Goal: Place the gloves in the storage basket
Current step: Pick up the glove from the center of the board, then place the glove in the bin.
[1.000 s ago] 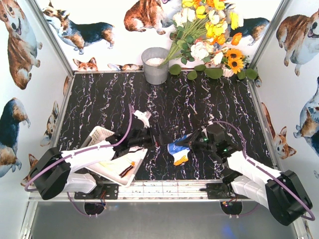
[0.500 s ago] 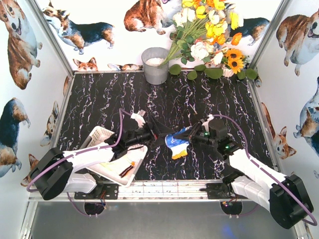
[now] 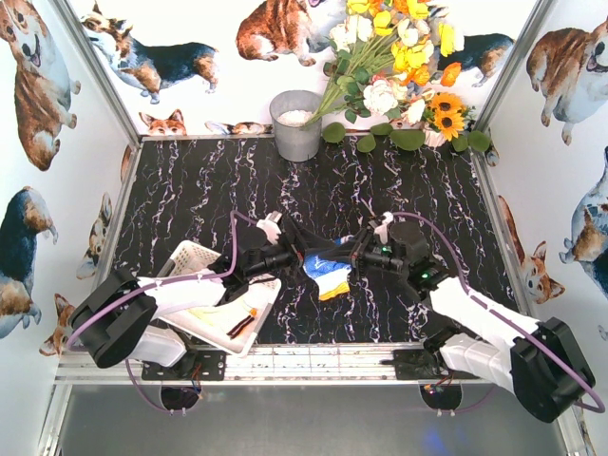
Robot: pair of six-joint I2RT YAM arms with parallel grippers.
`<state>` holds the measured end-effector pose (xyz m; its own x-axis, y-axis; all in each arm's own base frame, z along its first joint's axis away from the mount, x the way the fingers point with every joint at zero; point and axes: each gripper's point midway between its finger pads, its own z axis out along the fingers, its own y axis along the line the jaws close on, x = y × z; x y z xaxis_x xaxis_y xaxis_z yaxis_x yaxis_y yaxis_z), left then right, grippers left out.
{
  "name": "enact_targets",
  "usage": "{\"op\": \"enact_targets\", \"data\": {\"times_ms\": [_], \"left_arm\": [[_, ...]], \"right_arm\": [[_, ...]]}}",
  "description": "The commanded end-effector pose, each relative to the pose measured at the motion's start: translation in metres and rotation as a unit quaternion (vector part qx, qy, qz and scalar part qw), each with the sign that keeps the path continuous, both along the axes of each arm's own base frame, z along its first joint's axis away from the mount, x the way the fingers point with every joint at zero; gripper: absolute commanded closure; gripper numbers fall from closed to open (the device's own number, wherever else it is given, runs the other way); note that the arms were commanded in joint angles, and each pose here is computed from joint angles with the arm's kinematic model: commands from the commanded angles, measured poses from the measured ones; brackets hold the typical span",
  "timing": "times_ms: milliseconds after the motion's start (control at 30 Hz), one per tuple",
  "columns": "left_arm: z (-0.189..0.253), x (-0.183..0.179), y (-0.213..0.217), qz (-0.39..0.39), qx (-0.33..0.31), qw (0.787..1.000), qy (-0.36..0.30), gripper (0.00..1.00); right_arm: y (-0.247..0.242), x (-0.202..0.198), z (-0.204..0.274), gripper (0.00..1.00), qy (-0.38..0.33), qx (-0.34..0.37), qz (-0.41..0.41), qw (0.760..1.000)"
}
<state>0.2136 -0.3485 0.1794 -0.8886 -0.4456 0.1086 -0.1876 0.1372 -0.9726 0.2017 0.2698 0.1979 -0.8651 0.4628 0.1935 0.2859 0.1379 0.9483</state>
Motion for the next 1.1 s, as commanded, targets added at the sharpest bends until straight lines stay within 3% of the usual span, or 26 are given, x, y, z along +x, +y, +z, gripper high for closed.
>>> {"op": "enact_targets", "data": {"times_ms": [0,233,633,1067], "left_arm": [[0.023,0.011,0.002,0.024,-0.045,0.998,-0.025,0.0],[0.036,0.028,0.019,0.095,-0.091,0.99,-0.058,0.01],[0.055,0.043,0.026,0.122,-0.104,0.982,-0.103,0.16],[0.032,0.052,0.039,0.129,-0.033,0.986,-0.096,0.72]], "right_arm": [[0.015,-0.004,0.052,1.0,-0.066,0.054,0.038,0.996],[0.019,-0.016,0.048,1.0,-0.057,0.049,0.062,0.995],[0.019,-0.026,0.041,1.0,-0.053,0.036,0.088,0.994],[0.031,-0.019,0.028,1.0,-0.064,-0.005,0.092,0.994]]}}
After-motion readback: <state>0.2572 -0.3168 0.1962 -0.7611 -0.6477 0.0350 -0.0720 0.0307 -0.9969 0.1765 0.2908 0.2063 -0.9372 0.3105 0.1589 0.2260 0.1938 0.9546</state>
